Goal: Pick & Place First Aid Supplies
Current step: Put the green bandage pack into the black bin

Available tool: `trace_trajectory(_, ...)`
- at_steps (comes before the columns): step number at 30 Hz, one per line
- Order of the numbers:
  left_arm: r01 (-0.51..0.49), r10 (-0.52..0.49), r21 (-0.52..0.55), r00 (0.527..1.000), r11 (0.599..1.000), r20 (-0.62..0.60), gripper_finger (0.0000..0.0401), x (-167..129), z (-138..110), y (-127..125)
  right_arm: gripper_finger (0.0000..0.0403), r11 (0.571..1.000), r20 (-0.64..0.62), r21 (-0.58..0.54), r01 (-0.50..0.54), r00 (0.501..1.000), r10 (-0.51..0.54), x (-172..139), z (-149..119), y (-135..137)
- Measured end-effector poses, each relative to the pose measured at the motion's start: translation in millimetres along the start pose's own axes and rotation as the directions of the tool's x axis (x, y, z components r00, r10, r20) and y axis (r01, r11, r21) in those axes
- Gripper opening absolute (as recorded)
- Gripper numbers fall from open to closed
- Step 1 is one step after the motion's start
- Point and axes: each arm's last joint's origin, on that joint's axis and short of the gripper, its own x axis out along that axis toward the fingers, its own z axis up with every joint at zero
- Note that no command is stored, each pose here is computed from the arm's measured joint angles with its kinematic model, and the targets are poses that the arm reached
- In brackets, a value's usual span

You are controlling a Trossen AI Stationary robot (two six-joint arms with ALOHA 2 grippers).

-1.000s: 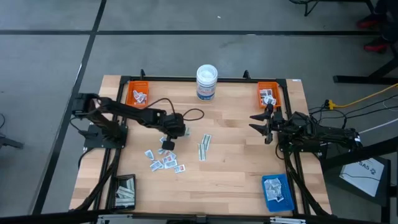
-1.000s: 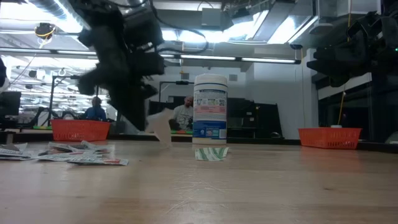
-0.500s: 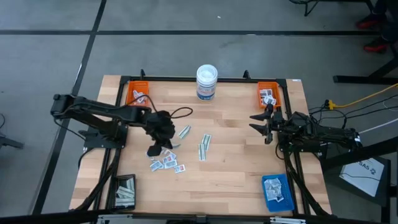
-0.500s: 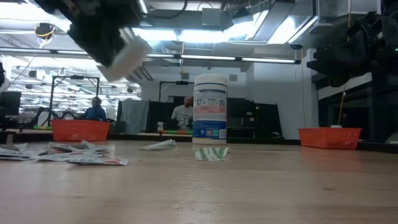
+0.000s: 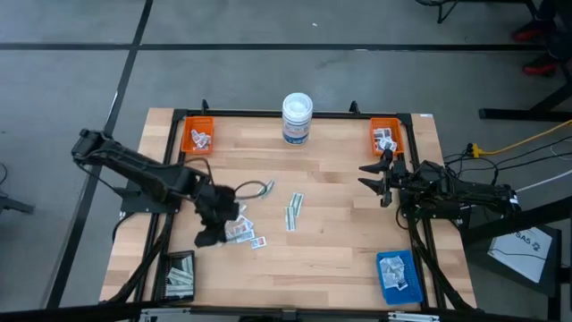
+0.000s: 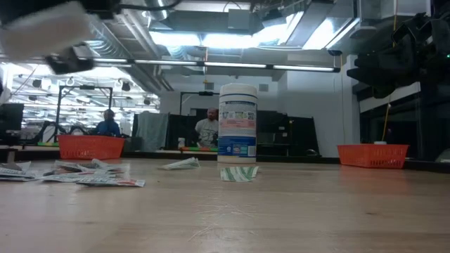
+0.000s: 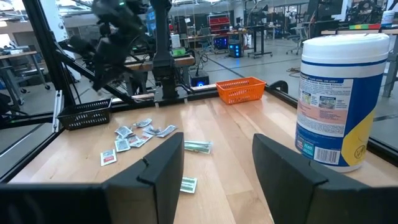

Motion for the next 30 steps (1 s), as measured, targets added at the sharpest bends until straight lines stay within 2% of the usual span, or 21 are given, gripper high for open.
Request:
trace_trajectory(7,0.002,-0.03,-0.215,0.991,0.977,-0.127,0.0001,15.6,-23.8,-27.7,0.0191,1.0,0.0,0.0,0.0,1.0,0.0,0.0,0.0,0.0)
trace_trajectory(12,-0.027,-0.054,-0.366,0.976,0.93,-0.21,0.0001,24.3,-42.6,-47.2,0.0191,1.0,0.0,0.0,0.0,1.0,0.0,0.0,0.0,0.0)
trace_trajectory(17,-0.086,-0.054,-0.466,0.959,0.88,-0.279,0.0002,29.3,-60.5,-61.3,0.0191,1.0,0.0,0.0,0.0,1.0,0.0,0.0,0.0,0.0)
trace_trajectory(25,-0.289,0.053,-0.523,0.907,0.802,-0.418,0.0001,29.2,-86.5,-62.5,0.0191,1.0,0.0,0.0,0.0,1.0,0.0,0.0,0.0,0.0)
trace_trajectory(30,-0.339,0.064,-0.518,0.877,0.785,-0.477,0.0001,28.6,-95.8,-64.5,0.0191,1.0,0.0,0.0,0.0,1.0,0.0,0.0,0.1,0.0)
